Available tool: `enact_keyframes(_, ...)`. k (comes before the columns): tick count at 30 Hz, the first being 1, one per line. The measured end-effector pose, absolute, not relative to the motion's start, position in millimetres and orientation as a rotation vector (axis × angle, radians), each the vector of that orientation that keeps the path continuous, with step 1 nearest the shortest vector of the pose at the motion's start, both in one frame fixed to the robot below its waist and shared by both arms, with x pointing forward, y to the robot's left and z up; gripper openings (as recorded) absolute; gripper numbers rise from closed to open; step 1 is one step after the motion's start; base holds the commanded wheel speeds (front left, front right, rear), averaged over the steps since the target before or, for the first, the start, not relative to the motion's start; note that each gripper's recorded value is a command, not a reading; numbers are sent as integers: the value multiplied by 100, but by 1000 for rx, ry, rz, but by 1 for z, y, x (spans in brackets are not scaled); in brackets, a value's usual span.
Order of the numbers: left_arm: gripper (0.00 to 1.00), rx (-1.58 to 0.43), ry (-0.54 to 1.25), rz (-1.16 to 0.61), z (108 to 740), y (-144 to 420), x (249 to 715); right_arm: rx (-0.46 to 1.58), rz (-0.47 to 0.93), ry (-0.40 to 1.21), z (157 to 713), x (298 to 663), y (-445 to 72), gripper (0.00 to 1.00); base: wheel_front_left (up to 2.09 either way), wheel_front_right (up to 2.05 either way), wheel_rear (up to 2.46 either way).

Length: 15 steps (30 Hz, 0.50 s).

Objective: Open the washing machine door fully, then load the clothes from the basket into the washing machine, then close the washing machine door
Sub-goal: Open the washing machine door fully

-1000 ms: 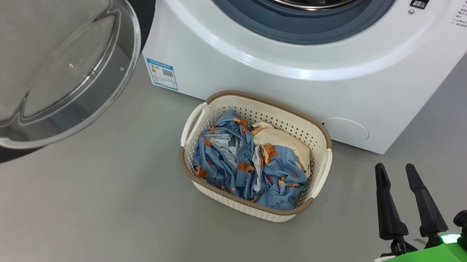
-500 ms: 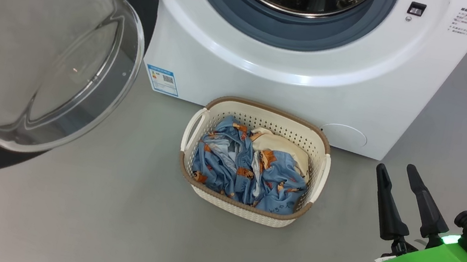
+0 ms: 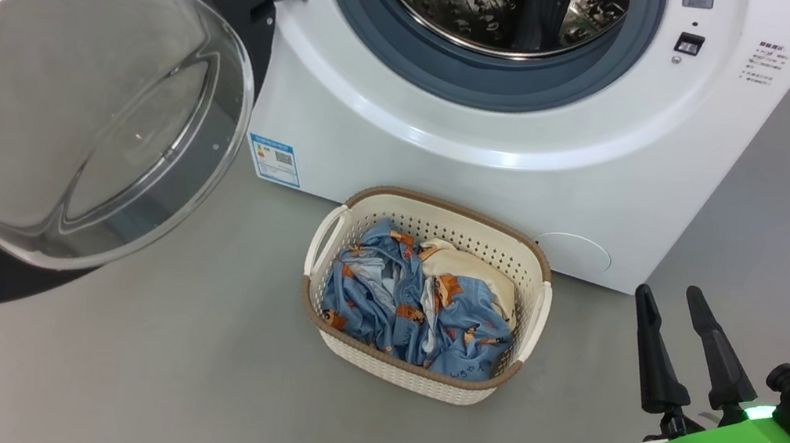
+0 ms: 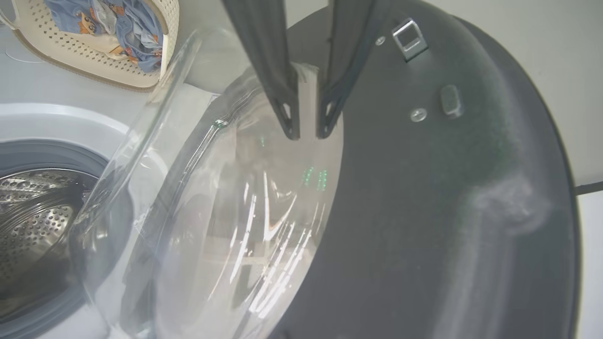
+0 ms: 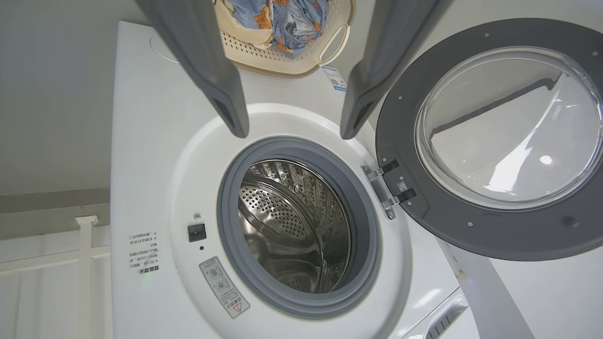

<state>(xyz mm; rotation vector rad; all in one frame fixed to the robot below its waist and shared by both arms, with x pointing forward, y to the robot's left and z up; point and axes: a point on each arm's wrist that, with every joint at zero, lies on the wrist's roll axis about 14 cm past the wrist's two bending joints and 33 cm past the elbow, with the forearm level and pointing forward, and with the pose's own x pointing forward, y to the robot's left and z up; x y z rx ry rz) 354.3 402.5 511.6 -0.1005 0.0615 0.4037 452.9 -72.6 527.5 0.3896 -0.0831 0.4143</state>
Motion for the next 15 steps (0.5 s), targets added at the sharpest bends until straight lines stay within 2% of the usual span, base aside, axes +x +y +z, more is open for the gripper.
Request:
enact_keyframes(1,36,-104,54,395,512,398,354,389,414,-85,528,452,-73,100,0,0,0)
enact_keyframes(2,73,-106,46,387,513,393,354,388,414,-85,528,451,-73,100,0,0,0)
enact_keyframes(3,100,-110,38,374,514,386,355,387,412,-83,528,450,-74,100,0,0,0)
enact_keyframes(15,100,-126,-91,272,540,331,358,376,393,-90,531,442,-84,100,0,0,0)
